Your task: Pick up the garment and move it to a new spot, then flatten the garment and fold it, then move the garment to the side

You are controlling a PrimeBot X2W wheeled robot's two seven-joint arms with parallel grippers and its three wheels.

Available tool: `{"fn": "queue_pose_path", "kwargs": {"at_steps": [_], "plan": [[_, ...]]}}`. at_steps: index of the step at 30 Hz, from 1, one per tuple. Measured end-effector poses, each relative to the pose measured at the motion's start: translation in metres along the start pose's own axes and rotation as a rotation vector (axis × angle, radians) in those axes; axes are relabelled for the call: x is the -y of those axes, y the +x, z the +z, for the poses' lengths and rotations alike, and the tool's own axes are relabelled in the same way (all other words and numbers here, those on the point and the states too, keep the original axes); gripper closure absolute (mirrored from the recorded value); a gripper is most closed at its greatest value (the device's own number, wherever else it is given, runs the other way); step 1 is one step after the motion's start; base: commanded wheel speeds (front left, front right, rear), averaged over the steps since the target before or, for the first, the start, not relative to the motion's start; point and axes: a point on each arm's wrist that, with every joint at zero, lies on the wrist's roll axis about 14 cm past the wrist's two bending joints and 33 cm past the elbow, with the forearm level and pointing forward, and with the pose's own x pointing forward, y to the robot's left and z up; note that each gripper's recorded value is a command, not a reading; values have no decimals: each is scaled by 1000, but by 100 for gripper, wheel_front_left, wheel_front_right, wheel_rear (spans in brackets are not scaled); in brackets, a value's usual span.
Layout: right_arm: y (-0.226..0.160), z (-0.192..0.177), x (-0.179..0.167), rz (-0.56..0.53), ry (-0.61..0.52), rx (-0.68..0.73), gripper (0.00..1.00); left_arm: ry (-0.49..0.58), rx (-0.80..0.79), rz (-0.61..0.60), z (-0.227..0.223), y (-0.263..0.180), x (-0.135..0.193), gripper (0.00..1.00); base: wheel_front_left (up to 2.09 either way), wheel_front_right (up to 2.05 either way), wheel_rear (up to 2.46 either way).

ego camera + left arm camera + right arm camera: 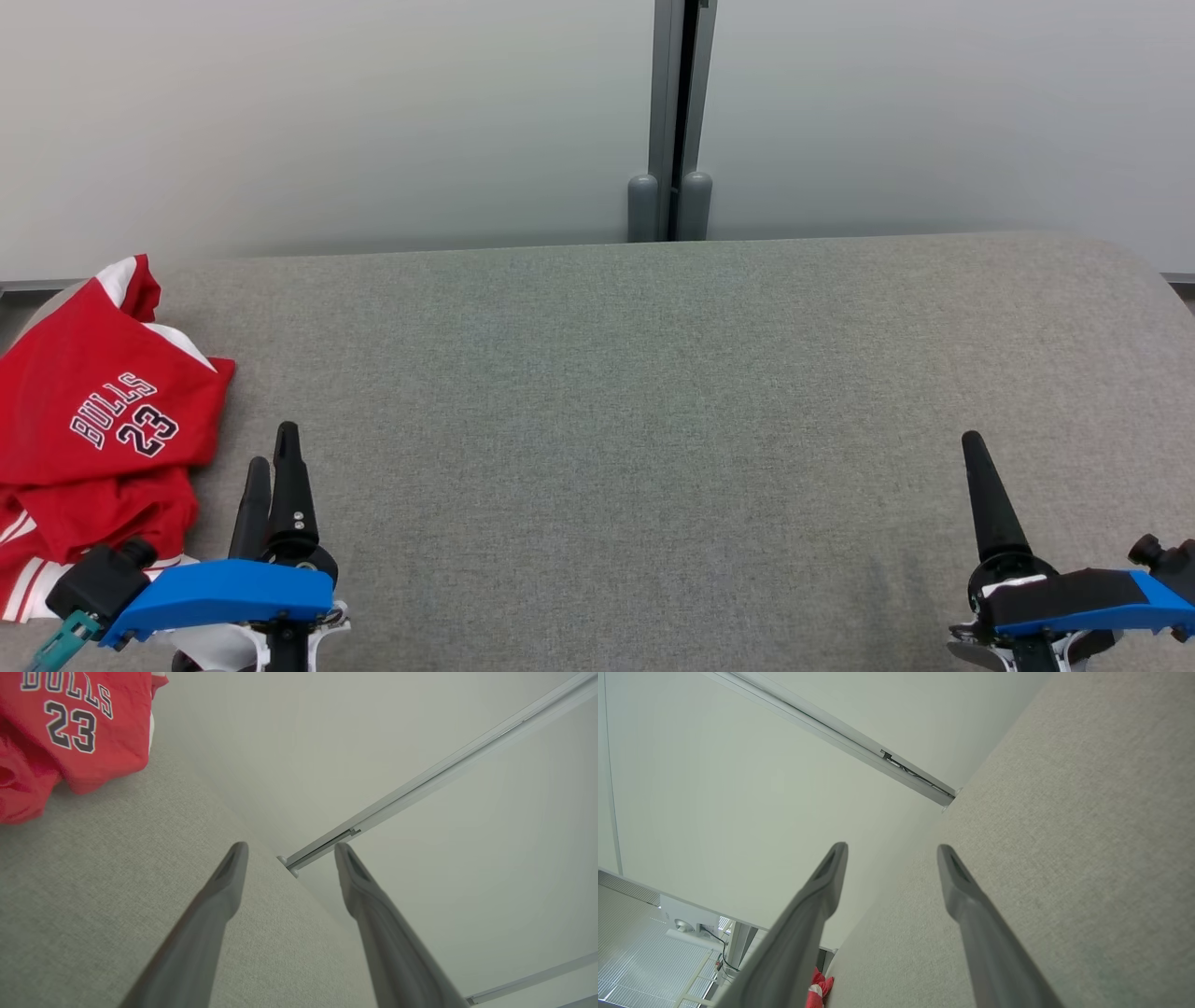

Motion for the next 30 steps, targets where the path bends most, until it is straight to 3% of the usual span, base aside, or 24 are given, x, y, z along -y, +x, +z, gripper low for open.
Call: {"fn": "queue_pose_path", "kwargs": {"at_steps": [11, 30], "plan": [[-1, 0, -3, 16, -177, 9, 0, 210, 0, 3, -5, -1, 0, 0, 0, 0, 0], [-4, -7, -8, 53, -434, 4, 0, 459, 4, -6, -10, -4, -2, 0, 0, 0, 0]]}}
